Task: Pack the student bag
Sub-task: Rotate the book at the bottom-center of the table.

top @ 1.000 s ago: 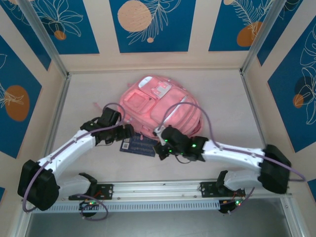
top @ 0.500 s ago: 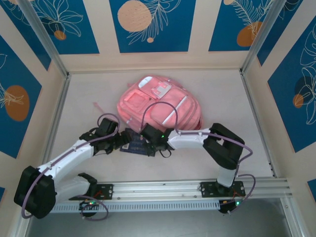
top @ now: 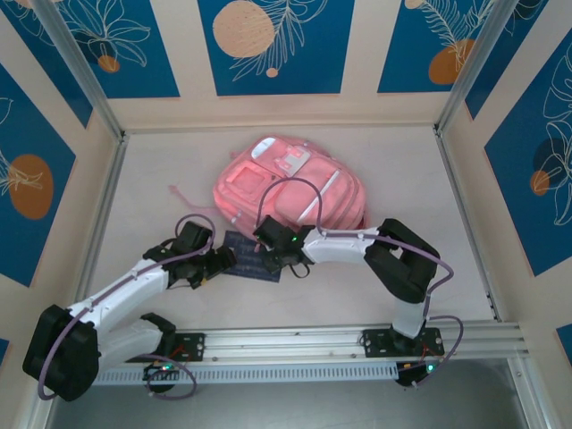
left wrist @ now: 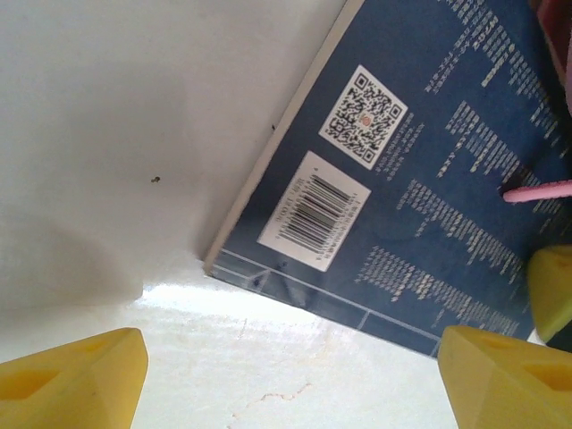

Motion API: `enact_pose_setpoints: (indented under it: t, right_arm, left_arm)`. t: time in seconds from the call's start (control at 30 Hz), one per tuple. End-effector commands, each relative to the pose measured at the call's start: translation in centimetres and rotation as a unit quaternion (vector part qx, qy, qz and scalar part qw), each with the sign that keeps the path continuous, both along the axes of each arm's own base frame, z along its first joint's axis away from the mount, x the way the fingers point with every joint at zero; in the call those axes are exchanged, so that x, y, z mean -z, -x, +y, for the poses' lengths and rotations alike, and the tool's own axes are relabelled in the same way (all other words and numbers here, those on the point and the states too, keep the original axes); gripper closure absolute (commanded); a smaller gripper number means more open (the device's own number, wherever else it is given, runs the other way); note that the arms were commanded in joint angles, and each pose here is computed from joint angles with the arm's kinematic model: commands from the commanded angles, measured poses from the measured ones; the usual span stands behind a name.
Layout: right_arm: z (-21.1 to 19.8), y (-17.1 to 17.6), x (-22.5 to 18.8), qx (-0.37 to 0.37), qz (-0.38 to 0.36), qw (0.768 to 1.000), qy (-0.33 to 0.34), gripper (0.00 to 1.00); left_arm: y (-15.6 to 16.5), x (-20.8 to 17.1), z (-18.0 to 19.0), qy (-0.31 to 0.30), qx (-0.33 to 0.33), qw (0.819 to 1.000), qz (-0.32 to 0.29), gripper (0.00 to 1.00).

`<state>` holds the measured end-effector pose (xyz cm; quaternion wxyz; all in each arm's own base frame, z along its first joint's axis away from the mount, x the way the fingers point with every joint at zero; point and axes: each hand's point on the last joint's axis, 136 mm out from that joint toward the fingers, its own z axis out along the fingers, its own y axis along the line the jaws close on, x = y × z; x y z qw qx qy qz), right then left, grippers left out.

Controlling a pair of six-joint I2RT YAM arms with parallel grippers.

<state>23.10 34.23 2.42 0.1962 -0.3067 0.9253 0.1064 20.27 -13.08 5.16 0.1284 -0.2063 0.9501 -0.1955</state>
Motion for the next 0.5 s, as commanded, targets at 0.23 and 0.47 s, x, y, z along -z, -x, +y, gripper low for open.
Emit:
enact_pose_setpoints:
  t: [0.23, 0.47]
  right_arm:
    - [2.4, 11.0, -0.8, -0.143, 0.077, 0.987, -0.013, 0.99]
    - [1.1, 6.4, -3.9, -0.05, 0.081, 0.993, -0.076, 0.69]
  left_arm:
    - [0.7, 1.2, 0.5, 0.0, -0.023, 0.999, 0.025, 0.15]
    - [1.1, 1.5, -0.1, 0.013, -0.007, 0.999, 0.031, 0.19]
